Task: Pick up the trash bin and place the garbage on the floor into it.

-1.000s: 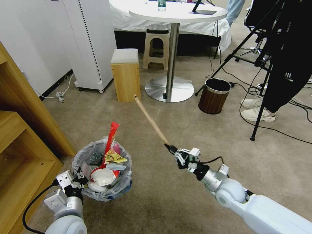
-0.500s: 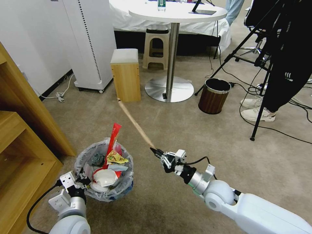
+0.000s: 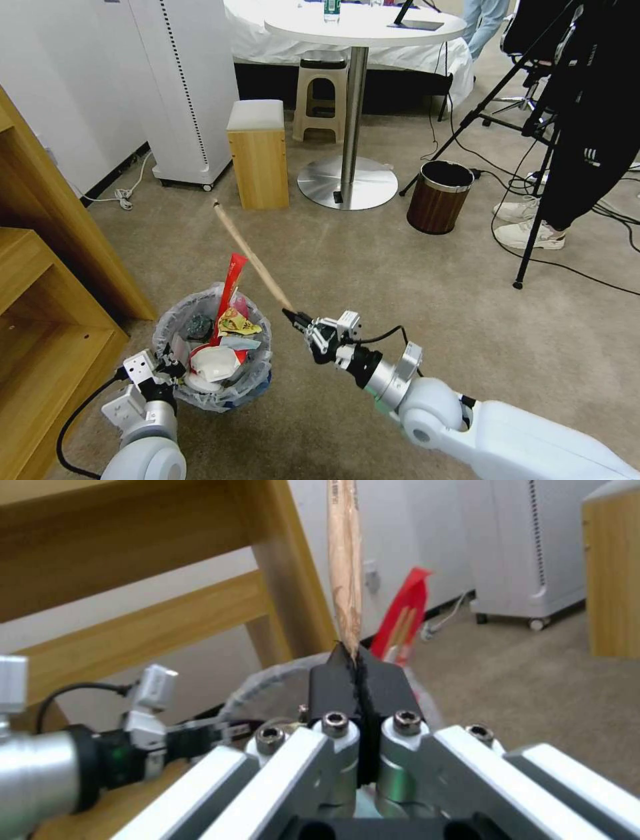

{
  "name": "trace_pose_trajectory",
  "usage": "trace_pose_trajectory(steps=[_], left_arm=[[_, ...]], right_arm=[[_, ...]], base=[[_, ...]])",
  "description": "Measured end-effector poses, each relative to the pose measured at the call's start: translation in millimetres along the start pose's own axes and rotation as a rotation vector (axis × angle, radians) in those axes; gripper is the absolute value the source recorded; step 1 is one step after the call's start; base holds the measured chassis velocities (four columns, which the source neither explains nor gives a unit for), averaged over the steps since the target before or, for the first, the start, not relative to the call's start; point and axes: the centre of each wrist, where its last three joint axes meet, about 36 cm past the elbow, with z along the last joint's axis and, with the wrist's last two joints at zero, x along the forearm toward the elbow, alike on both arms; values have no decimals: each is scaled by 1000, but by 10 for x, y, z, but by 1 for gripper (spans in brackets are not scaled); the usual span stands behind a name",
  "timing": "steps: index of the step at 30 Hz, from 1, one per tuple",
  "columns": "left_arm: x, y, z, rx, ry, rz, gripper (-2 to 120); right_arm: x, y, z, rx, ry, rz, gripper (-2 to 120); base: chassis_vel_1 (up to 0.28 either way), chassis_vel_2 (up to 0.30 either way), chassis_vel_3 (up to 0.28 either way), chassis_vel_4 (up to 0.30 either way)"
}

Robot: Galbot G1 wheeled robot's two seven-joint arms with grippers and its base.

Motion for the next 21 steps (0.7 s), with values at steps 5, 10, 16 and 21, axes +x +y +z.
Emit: trace_pose_trajectory(steps=[5, 10, 16, 21], left_arm=[[-26, -3, -12, 2, 2, -4, 1], [-47, 18, -42, -1, 0, -6, 1], [-29, 14, -20, -2, 8, -4, 1], [-7, -27, -9, 0, 9, 6, 1]], right_arm=[[-4, 176, 55, -41, 14, 0, 0], [22, 263, 90, -61, 30, 2, 0], [-96, 97, -25, -21, -17, 31, 0], [-197, -134, -106, 32, -50, 70, 0]], base=[[0, 0, 0, 0], [0, 0, 0, 0], [0, 0, 0, 0], [0, 0, 0, 0]])
